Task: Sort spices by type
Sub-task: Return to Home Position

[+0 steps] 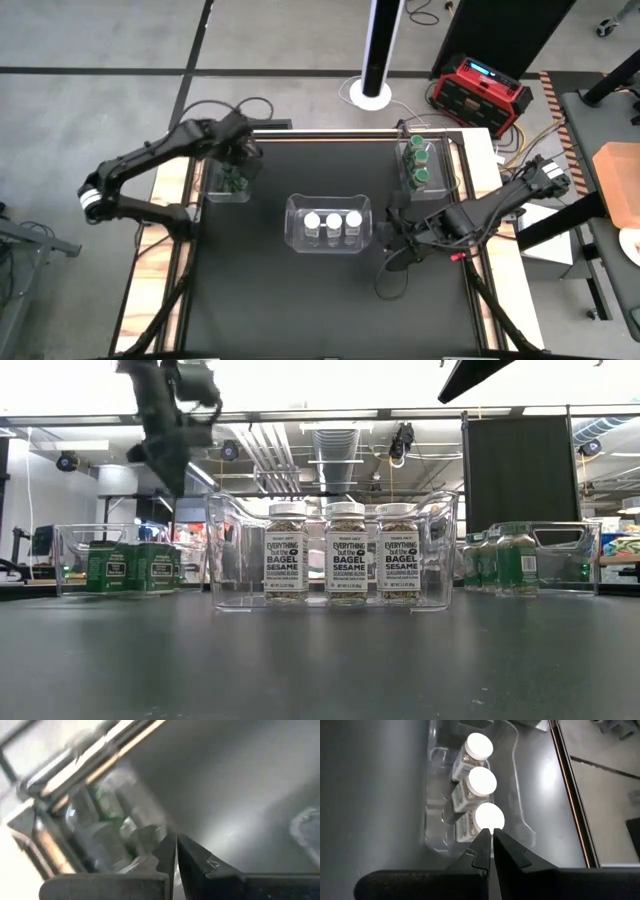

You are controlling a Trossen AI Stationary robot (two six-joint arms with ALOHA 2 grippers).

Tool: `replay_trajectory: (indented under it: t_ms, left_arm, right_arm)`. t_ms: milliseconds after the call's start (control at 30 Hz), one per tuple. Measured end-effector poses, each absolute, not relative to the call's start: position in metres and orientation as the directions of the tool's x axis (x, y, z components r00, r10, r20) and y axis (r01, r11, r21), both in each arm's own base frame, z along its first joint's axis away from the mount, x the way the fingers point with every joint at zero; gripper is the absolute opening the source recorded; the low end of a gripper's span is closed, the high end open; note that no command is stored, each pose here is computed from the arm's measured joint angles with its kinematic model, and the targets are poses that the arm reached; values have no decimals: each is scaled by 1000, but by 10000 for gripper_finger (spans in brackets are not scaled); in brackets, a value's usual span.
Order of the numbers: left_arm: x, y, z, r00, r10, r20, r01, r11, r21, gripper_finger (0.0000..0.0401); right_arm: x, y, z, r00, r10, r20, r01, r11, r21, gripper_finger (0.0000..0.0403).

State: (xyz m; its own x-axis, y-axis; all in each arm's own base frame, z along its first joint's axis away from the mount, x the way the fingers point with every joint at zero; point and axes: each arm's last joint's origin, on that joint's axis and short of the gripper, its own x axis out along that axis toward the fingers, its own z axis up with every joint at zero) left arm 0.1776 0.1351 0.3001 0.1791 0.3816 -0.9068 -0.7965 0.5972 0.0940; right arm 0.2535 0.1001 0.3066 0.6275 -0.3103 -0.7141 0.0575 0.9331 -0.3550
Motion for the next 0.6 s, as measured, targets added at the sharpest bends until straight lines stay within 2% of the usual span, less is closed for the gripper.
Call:
replay_trajectory:
  t_ms: [133,300,467,533,600]
  left_arm:
    - [189,99,320,360,427,-830,-714,698,49,1]
    - [205,41,344,664,369,-650,-502,865,-22,1]
    - [211,-31,345,905,240,-351,-217,971,105,0]
    - [208,-57,338,958,155,-240,-122,982,147,0]
    - [201,-75,323,974,128,-185,-87,973,215,0]
  right_arm:
    - [258,104,301,687,-278,-671,20,931,-365,13]
    - [268,110,289,796,-222,-563,-38,910,-413,13]
    - [271,112,280,905,-67,-421,-134,893,-429,13]
    - [268,109,278,937,7,-350,-166,890,-425,13]
    - [265,103,276,958,54,-281,-178,882,-437,13]
